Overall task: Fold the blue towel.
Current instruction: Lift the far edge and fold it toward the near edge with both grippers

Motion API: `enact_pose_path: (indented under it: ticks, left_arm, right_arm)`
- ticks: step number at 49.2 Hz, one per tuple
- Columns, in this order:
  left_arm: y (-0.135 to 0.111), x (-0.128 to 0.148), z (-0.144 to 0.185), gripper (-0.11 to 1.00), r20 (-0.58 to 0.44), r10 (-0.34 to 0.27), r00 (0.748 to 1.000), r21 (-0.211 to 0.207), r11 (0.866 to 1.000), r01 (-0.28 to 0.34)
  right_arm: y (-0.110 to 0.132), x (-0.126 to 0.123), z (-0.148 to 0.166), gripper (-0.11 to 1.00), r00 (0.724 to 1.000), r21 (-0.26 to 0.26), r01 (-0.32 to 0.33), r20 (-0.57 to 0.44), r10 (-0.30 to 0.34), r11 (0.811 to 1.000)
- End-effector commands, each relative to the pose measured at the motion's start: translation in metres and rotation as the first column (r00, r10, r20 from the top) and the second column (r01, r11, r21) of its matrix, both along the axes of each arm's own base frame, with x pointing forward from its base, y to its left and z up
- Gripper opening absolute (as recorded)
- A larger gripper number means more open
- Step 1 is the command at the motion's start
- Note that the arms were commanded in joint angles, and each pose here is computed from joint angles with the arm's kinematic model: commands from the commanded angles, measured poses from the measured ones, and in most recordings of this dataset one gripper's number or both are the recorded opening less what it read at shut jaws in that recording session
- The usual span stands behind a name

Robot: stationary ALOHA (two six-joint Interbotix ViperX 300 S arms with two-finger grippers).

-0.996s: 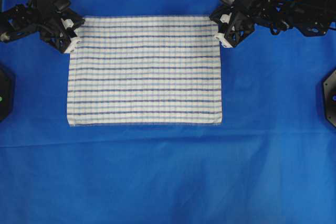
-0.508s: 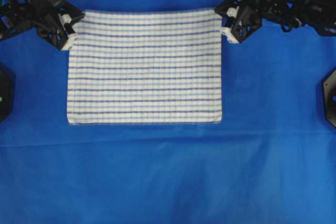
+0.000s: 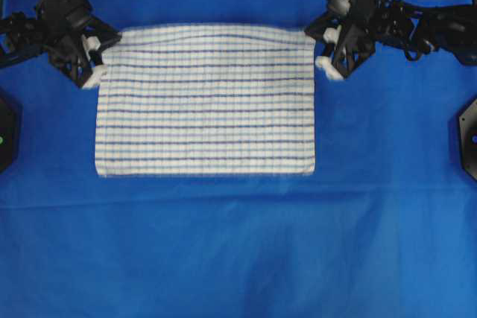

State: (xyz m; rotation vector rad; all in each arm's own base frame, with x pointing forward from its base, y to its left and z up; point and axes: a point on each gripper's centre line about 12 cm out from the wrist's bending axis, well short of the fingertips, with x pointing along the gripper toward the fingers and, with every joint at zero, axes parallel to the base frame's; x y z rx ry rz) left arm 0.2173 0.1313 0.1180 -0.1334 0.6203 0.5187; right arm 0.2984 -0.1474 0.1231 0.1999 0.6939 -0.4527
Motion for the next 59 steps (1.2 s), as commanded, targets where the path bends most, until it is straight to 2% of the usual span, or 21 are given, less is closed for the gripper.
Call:
enact_pose_path:
  ticks: [1,7,12,16,25,30,40,53,59]
  left_arm:
    - [-0.012,0.002,0.008,0.02,0.030,-0.039,0.999,0.009,0.999,0.039]
    - [-0.038,0.005,0.014,0.02,0.061,-0.121,0.991,-0.003,0.993,0.122]
    - [-0.060,0.006,0.019,0.02,0.090,-0.191,0.978,-0.018,0.981,0.193]
    - [-0.076,0.003,0.021,0.02,0.103,-0.234,0.967,-0.045,0.970,0.240]
    - [-0.099,-0.009,0.020,0.02,0.096,-0.267,0.959,-0.131,0.952,0.278]
    - [-0.109,-0.015,0.021,0.02,0.100,-0.291,0.951,-0.159,0.939,0.304]
    - [-0.123,-0.022,0.025,0.02,0.127,-0.343,0.931,-0.158,0.919,0.361]
    - [-0.132,-0.020,0.025,0.02,0.130,-0.384,0.914,-0.158,0.902,0.402]
    - [-0.133,-0.017,0.024,0.02,0.134,-0.393,0.910,-0.156,0.898,0.411]
  right_arm:
    - [0.016,0.004,0.013,0.06,0.999,-0.004,-0.037,0.040,0.037,0.999]
    - [0.044,0.004,0.018,0.06,0.994,0.022,-0.090,0.064,0.088,0.996]
    - [0.067,0.003,0.022,0.06,0.987,0.044,-0.137,0.086,0.132,0.990]
    - [0.086,0.003,0.023,0.06,0.980,0.061,-0.181,0.096,0.175,0.982]
    - [0.119,0.003,0.019,0.06,0.963,0.097,-0.262,0.088,0.254,0.960]
    - [0.134,0.002,0.016,0.06,0.956,0.126,-0.290,0.069,0.284,0.949]
    - [0.146,-0.002,0.011,0.06,0.957,0.173,-0.290,0.041,0.287,0.941]
    - [0.153,-0.002,0.012,0.06,0.951,0.174,-0.310,0.045,0.307,0.935]
    - [0.154,0.000,0.012,0.06,0.949,0.172,-0.316,0.048,0.313,0.933]
